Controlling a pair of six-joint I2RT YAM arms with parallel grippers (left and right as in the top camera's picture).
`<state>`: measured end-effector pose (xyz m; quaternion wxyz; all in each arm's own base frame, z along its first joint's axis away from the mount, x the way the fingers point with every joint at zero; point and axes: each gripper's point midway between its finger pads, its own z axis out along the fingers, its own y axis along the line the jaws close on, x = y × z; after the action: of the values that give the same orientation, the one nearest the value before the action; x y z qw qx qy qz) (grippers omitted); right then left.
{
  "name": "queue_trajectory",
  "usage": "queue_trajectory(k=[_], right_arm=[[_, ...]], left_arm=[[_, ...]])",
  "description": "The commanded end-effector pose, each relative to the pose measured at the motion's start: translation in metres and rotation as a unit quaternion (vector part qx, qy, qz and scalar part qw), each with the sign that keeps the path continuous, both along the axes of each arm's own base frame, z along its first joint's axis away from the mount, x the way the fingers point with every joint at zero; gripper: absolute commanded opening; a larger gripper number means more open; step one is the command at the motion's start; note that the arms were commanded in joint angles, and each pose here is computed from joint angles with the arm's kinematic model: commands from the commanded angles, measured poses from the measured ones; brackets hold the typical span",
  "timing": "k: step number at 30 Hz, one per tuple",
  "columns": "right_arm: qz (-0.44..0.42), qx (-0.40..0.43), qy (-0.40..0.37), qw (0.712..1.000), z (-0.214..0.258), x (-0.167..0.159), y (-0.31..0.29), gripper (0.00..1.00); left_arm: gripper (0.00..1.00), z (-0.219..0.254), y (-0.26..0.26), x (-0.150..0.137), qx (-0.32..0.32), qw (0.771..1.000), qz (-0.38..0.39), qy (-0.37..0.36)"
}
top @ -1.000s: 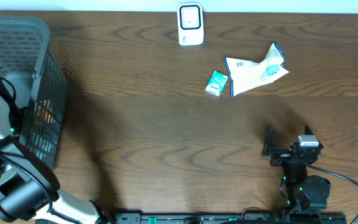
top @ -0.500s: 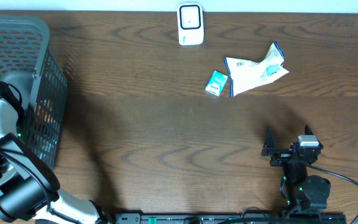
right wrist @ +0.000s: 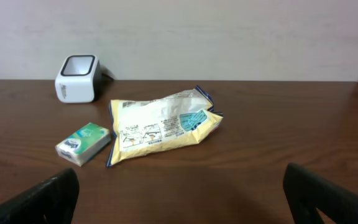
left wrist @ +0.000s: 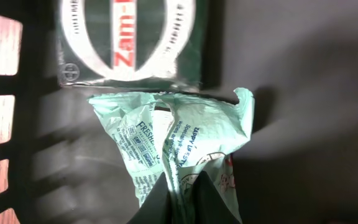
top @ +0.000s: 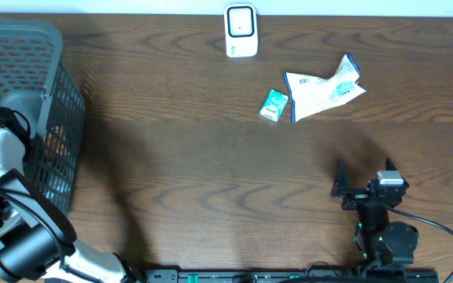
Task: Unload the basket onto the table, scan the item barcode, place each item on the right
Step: 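Reach the left gripper into the basket and grasp the green wipes pack, then hold the green pack under the scanner, then release it on the table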
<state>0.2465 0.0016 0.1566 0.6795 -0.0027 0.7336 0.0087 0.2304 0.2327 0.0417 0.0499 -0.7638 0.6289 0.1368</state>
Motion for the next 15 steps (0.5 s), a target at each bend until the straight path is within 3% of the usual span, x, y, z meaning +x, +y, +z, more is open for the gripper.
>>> queue_trajectory(k=[1, 8, 15], right_arm=[[-0.001, 0.002, 0.001, 1.0, -0.001, 0.0, -0.001, 0.99], [-0.001, 0.002, 0.001, 1.0, -0.001, 0.0, -0.001, 0.99], [-0.001, 0.002, 0.001, 1.0, -0.001, 0.0, -0.001, 0.99]], left_arm=[[0.08, 0.037, 0.003, 0.031, 0.001, 0.996, -0.057, -0.07], [0.08, 0.168, 0.012, 0.057, 0.108, 0.963, -0.072, -0.237], [0.08, 0.3, -0.006, 0.041, 0.236, 0.884, -0.088, -0.394]])
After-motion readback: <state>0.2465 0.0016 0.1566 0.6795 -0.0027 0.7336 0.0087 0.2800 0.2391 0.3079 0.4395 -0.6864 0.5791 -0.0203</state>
